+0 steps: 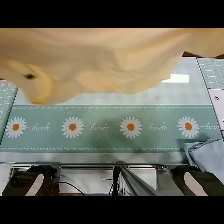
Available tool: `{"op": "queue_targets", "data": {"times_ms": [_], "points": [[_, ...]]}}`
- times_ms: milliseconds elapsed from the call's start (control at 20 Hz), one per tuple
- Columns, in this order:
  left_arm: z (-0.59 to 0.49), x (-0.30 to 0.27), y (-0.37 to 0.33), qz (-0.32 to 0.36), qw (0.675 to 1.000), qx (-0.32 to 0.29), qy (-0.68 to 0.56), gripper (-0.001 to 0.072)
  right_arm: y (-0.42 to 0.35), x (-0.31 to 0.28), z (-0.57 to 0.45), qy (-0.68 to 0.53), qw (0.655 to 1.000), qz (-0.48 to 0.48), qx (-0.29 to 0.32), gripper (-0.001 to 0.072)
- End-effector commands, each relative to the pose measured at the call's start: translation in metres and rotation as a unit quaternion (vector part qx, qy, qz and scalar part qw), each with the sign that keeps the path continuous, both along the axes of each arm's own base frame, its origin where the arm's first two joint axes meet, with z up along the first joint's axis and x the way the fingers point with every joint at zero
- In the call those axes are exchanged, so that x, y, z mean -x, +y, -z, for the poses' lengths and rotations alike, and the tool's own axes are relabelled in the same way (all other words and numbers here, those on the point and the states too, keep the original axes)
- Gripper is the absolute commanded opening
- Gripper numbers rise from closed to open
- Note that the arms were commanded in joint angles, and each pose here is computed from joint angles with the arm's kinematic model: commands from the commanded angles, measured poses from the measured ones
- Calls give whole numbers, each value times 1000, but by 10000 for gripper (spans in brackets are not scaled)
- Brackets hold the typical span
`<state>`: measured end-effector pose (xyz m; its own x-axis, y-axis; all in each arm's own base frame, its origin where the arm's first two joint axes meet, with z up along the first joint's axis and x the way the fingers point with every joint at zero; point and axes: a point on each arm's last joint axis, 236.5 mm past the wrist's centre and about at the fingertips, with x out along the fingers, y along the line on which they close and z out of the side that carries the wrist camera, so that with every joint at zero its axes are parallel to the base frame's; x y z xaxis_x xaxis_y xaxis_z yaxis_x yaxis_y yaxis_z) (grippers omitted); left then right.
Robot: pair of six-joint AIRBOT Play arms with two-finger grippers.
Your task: Fold the shirts.
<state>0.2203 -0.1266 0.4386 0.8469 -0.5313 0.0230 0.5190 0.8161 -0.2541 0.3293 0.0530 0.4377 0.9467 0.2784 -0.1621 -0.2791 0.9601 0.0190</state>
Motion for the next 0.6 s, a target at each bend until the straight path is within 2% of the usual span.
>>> {"op": "queue_targets", "data": {"times_ms": [0,150,250,400,450,550], "points": [[-101,100,17,-41,991,4,-129,16,1,102,-102,-129,991,28,-32,25],[-106,162,12,-28,994,11,-105,16,5,160,-116,-130,990,35,-44,25],[-83,181,25,-69,996,-5,-52,15,-2,180,-96,-88,994,58,-34,25],[-15,184,41,-124,987,-45,90,15,-13,189,-24,61,995,81,-2,24],[6,177,41,-131,981,-59,134,16,-16,188,14,149,985,81,13,24],[39,152,39,-124,971,-85,185,16,-3,163,53,221,974,41,8,24]]}}
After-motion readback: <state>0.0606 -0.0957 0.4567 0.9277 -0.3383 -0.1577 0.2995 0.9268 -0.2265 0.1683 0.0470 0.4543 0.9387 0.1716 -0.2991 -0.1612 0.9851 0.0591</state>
